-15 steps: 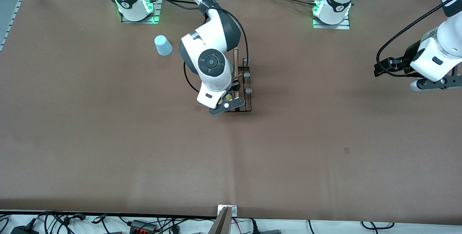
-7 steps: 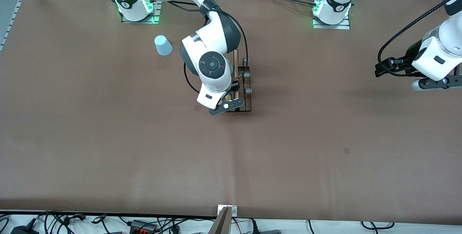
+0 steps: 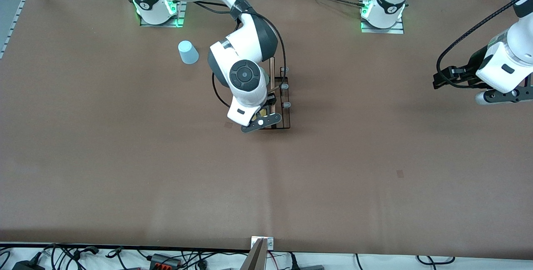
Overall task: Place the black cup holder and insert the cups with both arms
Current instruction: 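Lower the yellow cup onto a holder peg beside the mint cup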
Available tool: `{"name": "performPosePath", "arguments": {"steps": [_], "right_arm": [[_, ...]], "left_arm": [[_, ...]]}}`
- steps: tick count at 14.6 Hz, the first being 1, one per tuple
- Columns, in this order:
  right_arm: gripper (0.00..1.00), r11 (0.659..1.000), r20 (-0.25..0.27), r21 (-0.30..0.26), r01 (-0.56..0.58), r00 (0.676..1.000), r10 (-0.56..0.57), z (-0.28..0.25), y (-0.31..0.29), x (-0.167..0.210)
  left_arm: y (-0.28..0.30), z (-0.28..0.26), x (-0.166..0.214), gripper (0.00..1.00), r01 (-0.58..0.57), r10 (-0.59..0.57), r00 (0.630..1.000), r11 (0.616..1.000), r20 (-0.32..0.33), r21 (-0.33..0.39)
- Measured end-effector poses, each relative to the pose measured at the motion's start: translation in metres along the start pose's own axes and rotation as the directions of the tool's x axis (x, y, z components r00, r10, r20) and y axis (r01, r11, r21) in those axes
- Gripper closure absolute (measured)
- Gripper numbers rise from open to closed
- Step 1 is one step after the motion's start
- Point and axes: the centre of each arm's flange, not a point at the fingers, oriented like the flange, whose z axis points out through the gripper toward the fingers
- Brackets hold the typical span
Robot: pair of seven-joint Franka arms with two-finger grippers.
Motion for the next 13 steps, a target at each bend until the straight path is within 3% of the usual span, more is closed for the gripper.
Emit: {"name": "performPosePath", "arguments": {"steps": [13], "right_arm": [[0.34, 1.000, -0.011, -0.004, 0.002, 1.000, -0.002, 0.020, -0.008, 0.000]], "left_arm": [[-0.001, 0.000, 0.000, 0.00, 0.002, -0.002, 1.000, 1.000, 0.001, 0.000]]}}
